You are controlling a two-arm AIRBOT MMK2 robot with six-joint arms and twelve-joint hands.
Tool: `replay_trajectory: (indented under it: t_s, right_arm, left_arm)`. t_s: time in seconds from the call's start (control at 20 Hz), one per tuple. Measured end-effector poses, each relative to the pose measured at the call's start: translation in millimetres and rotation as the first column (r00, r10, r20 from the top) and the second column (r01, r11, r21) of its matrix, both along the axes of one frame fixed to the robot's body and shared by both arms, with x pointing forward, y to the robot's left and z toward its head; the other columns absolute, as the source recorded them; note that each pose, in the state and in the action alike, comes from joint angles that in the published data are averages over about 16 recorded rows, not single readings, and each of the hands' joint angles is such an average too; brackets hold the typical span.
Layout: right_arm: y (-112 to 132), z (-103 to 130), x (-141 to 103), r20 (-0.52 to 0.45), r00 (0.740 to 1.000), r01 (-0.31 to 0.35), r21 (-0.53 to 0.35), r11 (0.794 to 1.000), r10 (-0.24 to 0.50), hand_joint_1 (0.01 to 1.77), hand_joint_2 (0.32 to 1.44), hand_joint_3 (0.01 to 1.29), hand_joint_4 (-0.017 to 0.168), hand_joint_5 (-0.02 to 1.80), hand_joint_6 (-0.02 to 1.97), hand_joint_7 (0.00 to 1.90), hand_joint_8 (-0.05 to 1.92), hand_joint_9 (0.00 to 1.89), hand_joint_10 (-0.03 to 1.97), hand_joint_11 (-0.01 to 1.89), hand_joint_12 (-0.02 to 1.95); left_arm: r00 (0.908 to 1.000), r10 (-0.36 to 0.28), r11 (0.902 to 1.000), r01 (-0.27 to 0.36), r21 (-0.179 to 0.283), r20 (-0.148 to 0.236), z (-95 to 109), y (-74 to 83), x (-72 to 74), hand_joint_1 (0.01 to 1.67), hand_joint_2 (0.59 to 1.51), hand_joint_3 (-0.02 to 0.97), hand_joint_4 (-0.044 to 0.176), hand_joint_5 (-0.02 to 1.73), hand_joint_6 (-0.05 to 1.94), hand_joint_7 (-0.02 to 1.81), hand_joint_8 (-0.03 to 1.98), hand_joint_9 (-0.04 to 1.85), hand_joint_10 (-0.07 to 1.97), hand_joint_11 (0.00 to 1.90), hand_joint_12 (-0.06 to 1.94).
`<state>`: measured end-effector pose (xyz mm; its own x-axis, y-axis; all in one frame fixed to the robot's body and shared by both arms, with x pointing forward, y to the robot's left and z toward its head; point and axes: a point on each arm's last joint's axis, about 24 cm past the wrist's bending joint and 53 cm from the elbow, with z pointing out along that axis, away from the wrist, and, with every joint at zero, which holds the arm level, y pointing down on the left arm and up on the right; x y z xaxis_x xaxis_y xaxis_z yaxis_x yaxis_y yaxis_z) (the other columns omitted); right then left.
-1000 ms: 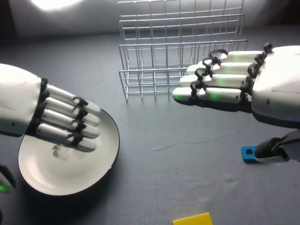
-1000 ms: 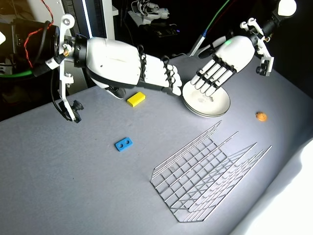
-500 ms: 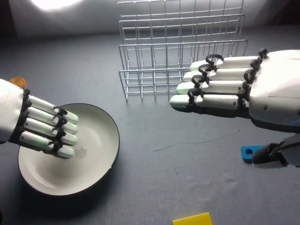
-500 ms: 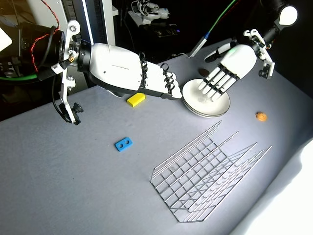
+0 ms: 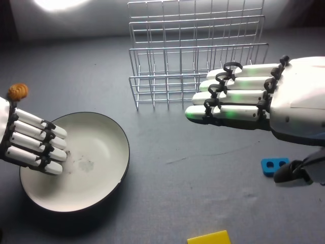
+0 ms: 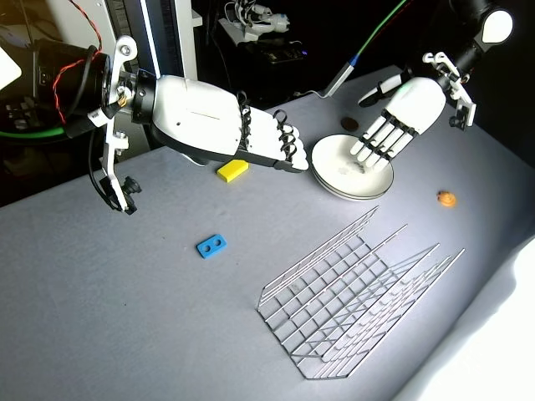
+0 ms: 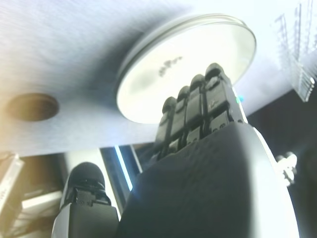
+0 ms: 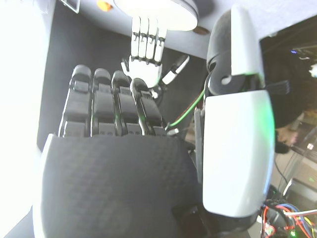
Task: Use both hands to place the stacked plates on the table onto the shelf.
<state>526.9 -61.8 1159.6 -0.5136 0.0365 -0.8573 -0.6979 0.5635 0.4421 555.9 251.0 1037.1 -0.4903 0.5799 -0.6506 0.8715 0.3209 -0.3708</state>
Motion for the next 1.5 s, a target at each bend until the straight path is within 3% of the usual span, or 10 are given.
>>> replay_trajectory:
  t_s: [0.9, 1.2, 1.5]
  right_arm:
    - [-1.0, -6.1, -3.8, 0.014, 1.0, -0.017, -0.023, 1.0, 0.017, 0.95, 0.97, 0.02, 0.0, 0.02, 0.02, 0.02, 0.01, 0.02, 0.01, 0.02, 0.01]
    - [1.2, -10.9, -5.8, 0.022, 0.999, -0.028, -0.04, 0.999, 0.029, 0.91, 0.99, 0.02, 0.0, 0.02, 0.02, 0.02, 0.01, 0.02, 0.01, 0.02, 0.01]
    - [13.2, -19.1, -5.7, 0.049, 0.997, -0.057, -0.069, 0.996, 0.061, 0.93, 0.99, 0.02, 0.001, 0.02, 0.02, 0.02, 0.01, 0.02, 0.01, 0.02, 0.01]
  left_arm:
    - [0.9988, 0.027, 0.9978, -0.025, 0.061, -0.04, -21.8, 21.2, -2.5, 0.02, 1.111, 0.021, 0.002, 0.02, 0.01, 0.0, -0.01, 0.01, -0.01, 0.02, -0.02]
    - [0.9985, 0.026, 0.998, -0.023, 0.058, -0.049, -25.6, 18.5, -4.0, 0.02, 1.109, 0.021, 0.002, 0.02, 0.0, -0.01, -0.01, 0.01, -0.02, 0.02, -0.02]
    - [0.9984, 0.012, 0.9992, -0.01, 0.039, -0.055, -29.2, 5.0, -7.1, 0.02, 1.11, 0.021, 0.0, 0.02, -0.01, -0.01, -0.01, 0.01, -0.01, 0.01, -0.01]
